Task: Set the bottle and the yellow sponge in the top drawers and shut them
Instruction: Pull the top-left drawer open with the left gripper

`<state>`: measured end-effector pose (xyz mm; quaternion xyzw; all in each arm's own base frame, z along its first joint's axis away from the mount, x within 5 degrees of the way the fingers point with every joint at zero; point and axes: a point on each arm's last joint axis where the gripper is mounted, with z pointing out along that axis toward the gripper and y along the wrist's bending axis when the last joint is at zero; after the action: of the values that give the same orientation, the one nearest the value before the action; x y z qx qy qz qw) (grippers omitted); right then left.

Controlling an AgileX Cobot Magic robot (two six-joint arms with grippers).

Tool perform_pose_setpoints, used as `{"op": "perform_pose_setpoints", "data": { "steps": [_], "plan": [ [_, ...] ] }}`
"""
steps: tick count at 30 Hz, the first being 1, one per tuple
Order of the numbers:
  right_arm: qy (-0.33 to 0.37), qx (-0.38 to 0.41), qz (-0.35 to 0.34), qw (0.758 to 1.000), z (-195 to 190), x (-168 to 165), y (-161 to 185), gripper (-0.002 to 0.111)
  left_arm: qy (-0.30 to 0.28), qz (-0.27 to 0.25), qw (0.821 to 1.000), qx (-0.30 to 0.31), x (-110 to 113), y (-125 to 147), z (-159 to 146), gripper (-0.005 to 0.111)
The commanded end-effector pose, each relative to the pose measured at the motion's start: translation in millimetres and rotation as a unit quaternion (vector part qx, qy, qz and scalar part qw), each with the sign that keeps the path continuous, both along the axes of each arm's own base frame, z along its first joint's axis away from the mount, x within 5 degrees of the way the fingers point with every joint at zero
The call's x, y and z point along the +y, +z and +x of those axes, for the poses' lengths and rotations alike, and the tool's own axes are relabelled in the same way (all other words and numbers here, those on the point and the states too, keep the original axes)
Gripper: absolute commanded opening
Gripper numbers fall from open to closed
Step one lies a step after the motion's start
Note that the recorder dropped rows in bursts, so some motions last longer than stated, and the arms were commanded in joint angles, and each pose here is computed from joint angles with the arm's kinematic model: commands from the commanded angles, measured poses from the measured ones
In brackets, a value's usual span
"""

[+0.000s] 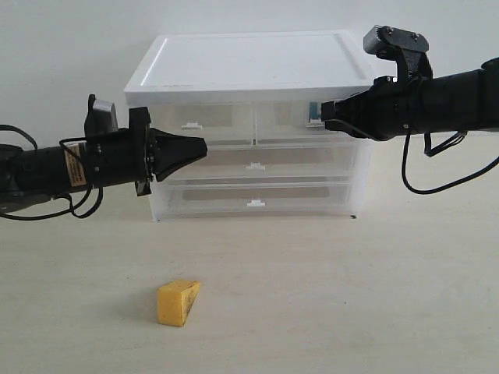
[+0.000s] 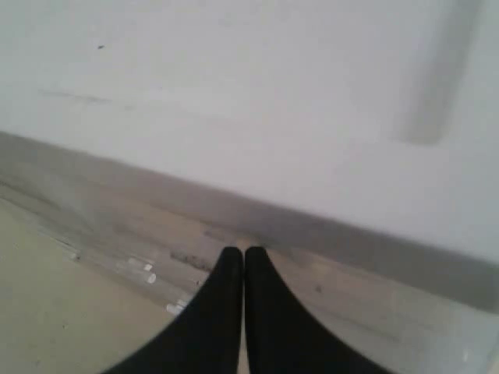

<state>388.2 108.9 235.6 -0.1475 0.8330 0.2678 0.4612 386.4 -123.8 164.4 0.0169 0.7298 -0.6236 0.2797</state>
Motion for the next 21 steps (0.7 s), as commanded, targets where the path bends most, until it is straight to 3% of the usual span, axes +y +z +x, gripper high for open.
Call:
{"op": "perform_pose_setpoints", "data": {
  "steps": [1, 4, 9, 11, 17, 21],
  "plan": [
    [-0.010, -0.007, -0.004, 1.000, 2, -2, 3, 0.000, 0.016, -0.023, 1.000, -0.006, 3, 16, -2, 0.004],
    [-0.009, -0.007, -0.001, 1.000, 1, -2, 3, 0.000, 0.037, -0.011, 0.999, 0.004, 6, 18, 6, 0.015],
    [-0.007, -0.007, 0.000, 1.000, 1, -1, 3, 0.000, 0.046, 0.013, 0.998, 0.032, 8, 21, 15, 0.051],
    [-0.007, -0.007, 0.000, 1.000, 1, -1, 3, 0.000, 0.036, 0.041, 0.998, 0.038, 7, 22, 18, 0.056],
    [-0.007, -0.007, 0.000, 1.000, 1, -1, 3, 0.000, 0.055, 0.051, 0.997, 0.035, 7, 31, 28, 0.054],
    [-0.007, -0.007, 0.000, 1.000, 1, -1, 3, 0.000, 0.075, 0.047, 0.995, 0.042, 9, 30, 32, 0.036]
  ]
}}
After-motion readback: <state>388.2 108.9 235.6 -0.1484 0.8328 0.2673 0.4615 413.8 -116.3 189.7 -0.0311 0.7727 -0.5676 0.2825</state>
